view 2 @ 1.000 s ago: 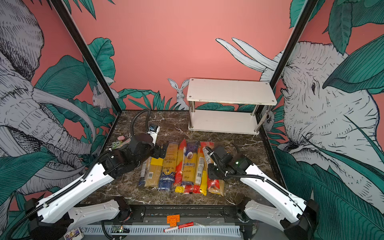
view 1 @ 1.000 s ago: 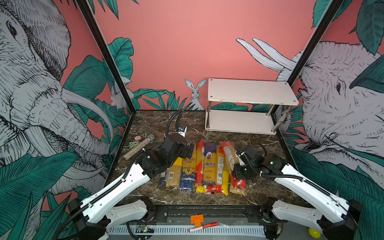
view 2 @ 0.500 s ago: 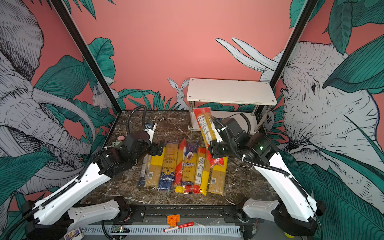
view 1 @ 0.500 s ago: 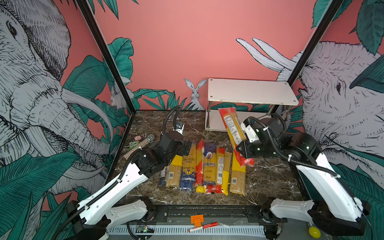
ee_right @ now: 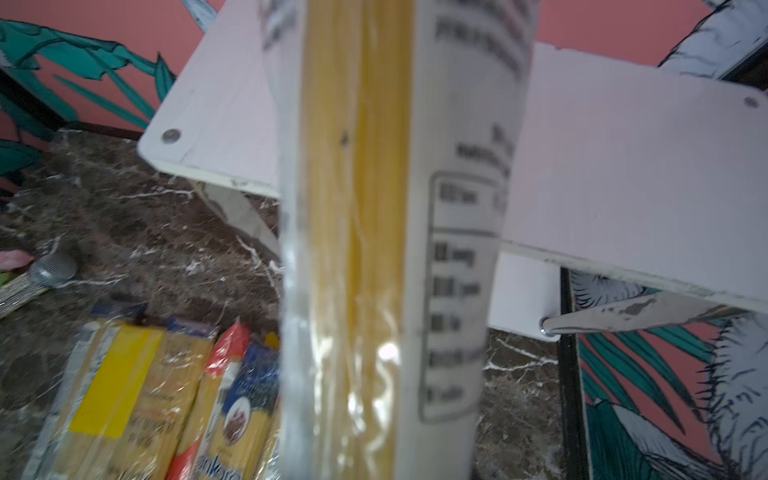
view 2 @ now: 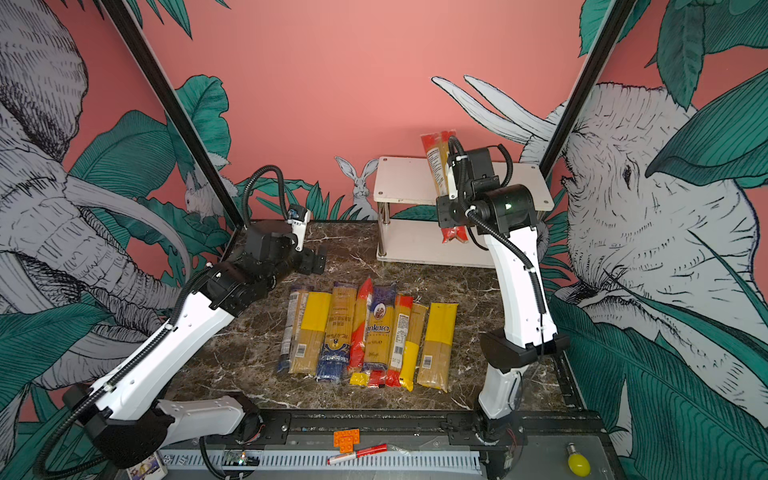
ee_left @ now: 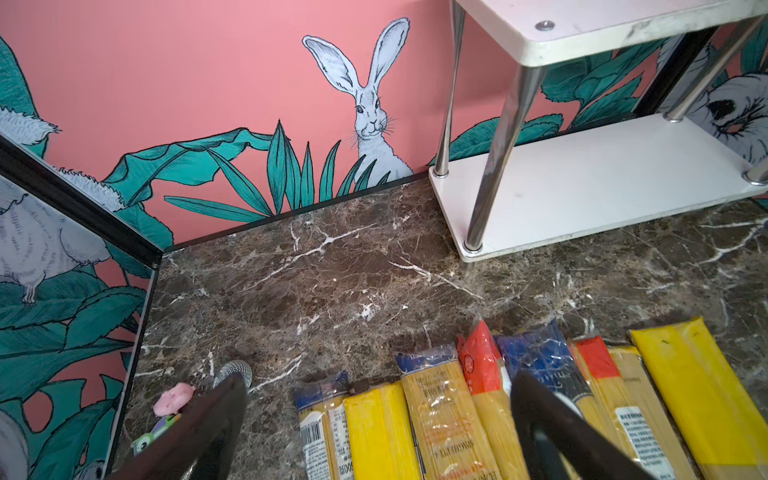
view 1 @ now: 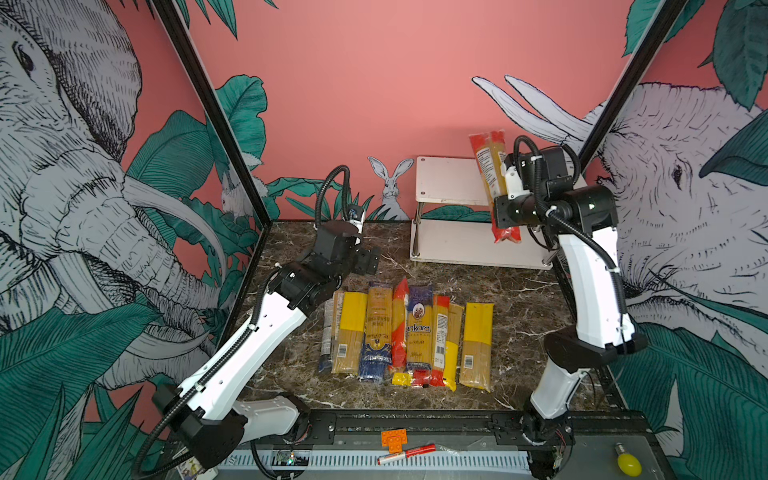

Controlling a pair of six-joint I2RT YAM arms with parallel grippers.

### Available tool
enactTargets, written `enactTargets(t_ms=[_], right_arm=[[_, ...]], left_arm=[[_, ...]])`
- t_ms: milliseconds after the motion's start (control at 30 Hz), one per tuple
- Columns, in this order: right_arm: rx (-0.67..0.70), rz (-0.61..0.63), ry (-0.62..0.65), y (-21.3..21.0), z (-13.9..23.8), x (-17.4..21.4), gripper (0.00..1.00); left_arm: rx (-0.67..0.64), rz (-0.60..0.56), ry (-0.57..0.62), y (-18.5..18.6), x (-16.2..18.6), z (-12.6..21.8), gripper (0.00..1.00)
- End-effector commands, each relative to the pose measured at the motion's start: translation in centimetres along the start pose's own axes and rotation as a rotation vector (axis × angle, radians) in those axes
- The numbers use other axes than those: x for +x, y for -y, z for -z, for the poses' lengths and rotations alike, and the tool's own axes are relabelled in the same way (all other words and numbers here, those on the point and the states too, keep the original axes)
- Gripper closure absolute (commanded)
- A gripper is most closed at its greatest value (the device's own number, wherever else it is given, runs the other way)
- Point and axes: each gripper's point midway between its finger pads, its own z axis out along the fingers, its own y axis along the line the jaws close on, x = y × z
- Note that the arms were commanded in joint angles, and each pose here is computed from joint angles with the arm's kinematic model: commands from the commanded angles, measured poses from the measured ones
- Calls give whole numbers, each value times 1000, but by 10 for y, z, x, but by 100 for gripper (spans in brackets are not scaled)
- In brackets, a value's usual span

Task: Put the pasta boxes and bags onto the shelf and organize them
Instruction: 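Lift the red-and-white bag toward the shelf corner while the left arm rises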

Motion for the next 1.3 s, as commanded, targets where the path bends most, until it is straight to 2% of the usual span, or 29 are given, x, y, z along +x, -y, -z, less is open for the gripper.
enactTargets(t_ms=[0,167,367,600,933,1267], right_arm=[[212,-13,263,57,29,-61,100],[458,-37,353,114,23,-86,100],[592,-58,389,164,27,-98,100],[746,20,304,202,15,-91,100],[839,33,177,232,-12,-68,100],[887,49,93,251,-17,-49,100]], left_arm=[[87,8,66,9,-29,-3,1],[136,-25,101,21,-43,-13,1],[119,-31,118,18,-58,-21,1],[109,31,118,19,-73,-43,1],[137,20,72,31,-72,-69,1],[172,31,60,42,-78,-92,1]])
